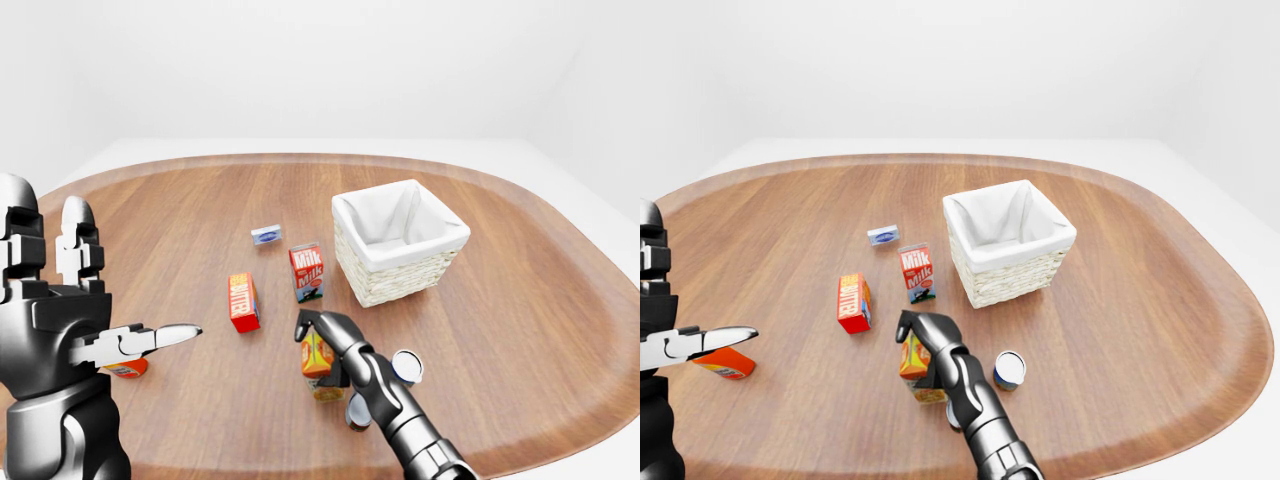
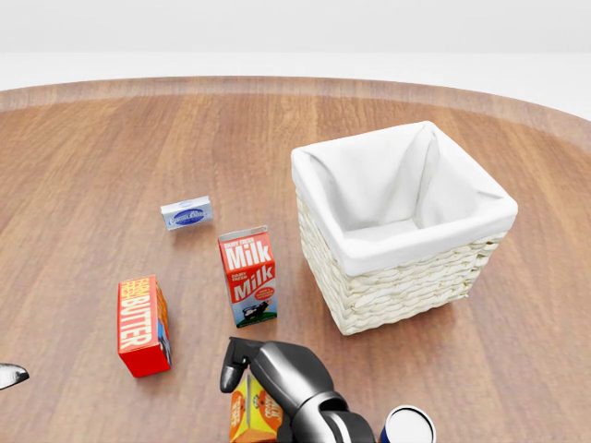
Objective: Pick up the orange juice, and put it in the basket.
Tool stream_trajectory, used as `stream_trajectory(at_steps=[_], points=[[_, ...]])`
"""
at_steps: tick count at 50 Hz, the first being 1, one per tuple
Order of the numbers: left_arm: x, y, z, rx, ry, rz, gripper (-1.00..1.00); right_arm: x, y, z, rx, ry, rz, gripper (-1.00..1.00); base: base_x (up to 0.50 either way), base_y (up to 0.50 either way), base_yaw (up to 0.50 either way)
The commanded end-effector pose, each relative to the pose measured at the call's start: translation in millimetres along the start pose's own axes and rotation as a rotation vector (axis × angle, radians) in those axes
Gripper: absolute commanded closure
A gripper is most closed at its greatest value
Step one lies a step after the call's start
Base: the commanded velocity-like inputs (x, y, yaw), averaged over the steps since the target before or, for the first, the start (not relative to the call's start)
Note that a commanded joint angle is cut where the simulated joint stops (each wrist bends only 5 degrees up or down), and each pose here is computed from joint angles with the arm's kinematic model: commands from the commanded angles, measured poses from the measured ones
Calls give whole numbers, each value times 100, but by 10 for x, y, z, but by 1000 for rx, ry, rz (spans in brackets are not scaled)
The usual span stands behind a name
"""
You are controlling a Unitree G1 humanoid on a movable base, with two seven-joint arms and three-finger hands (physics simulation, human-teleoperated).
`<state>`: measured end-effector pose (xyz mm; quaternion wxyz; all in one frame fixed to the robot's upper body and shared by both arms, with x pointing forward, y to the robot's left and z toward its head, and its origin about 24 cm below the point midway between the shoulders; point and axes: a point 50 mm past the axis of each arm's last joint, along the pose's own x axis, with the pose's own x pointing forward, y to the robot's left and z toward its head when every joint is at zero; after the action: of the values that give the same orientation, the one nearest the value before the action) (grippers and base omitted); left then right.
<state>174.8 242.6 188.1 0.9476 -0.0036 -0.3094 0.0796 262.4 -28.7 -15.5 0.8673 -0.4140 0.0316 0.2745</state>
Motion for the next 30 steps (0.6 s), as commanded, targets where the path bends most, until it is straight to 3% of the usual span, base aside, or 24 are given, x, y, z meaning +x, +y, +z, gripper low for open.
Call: stream_trajectory(at_steps=[1, 30], points=[[0, -2, -1, -1, 0, -1, -100, 105, -247, 94, -15, -26, -195, 100, 0, 0, 0], [0, -2, -1, 0, 0, -1, -100, 287, -639, 396, -21, -120, -263, 100, 0, 0, 0]])
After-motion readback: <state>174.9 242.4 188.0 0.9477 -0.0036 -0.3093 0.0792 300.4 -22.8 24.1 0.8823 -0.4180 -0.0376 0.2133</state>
